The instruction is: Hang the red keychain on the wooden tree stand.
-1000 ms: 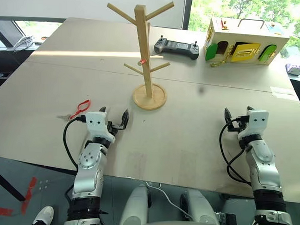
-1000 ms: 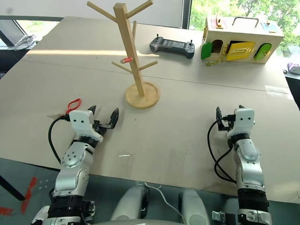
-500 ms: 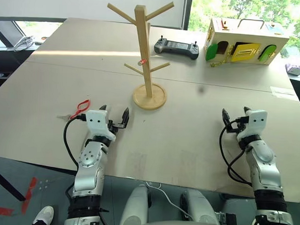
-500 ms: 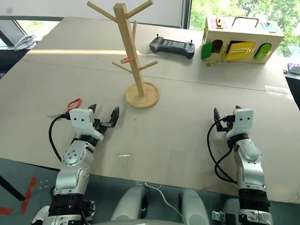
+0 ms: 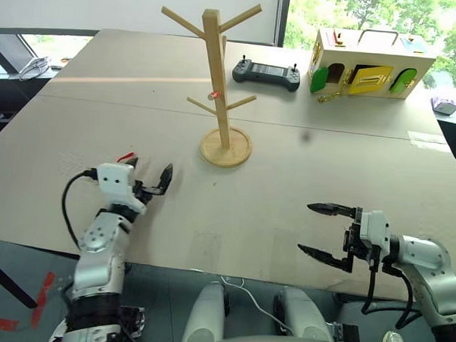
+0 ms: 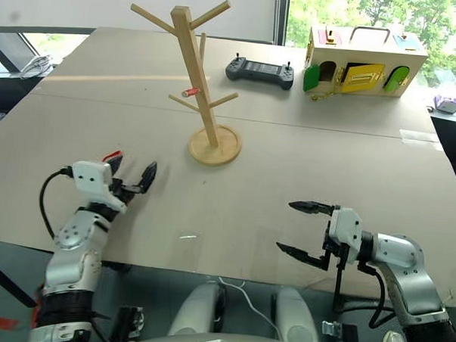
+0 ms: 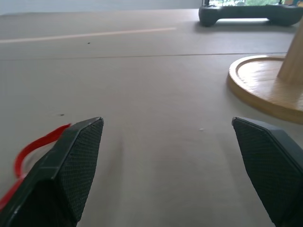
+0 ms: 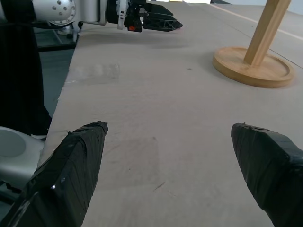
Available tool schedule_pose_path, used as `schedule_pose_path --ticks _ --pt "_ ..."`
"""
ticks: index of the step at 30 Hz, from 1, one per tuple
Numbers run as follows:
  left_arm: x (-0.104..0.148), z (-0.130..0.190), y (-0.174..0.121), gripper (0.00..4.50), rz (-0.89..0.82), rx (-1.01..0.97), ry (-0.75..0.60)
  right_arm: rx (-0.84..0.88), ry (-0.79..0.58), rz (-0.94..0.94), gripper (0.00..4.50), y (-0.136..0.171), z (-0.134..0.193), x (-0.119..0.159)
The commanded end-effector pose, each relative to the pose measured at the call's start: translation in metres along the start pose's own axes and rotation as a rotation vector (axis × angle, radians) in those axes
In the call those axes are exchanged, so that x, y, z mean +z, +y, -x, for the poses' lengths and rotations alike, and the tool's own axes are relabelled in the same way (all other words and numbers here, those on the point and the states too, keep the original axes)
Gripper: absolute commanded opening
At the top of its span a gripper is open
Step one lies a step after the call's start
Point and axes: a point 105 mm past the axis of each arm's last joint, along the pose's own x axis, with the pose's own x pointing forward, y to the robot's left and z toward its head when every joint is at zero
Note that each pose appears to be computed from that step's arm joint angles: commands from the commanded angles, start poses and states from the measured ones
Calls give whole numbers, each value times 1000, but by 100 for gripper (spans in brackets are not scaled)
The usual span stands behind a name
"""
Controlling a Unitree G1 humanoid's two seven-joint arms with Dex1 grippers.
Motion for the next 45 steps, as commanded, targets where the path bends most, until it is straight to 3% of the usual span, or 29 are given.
schedule_pose_path --ticks 1,11,17,28,33,39,40,45 --pt "7 12 26 450 -15 41 -13 16 -1 52 447 -10 3 1" --pt "-5 25 56 450 -39 40 79 -30 -40 65 447 -16 -8 5" --pt "-11 14 65 450 -41 8 118 -81 -56 70 447 -23 -11 9" --pt "-28 7 51 450 -46 -119 202 -125 -55 83 447 -26 -9 14" --pt "-27 7 53 304 -45 -102 200 -135 -60 86 450 -27 -9 16" --pt "-28 10 58 24 -30 -82 210 -153 -62 88 450 -34 -7 18" --pt "-28 10 59 5 -26 -78 212 -156 -62 90 450 -35 -7 18" --pt "-33 13 56 5 -14 -75 222 -161 -62 93 450 -36 -7 19"
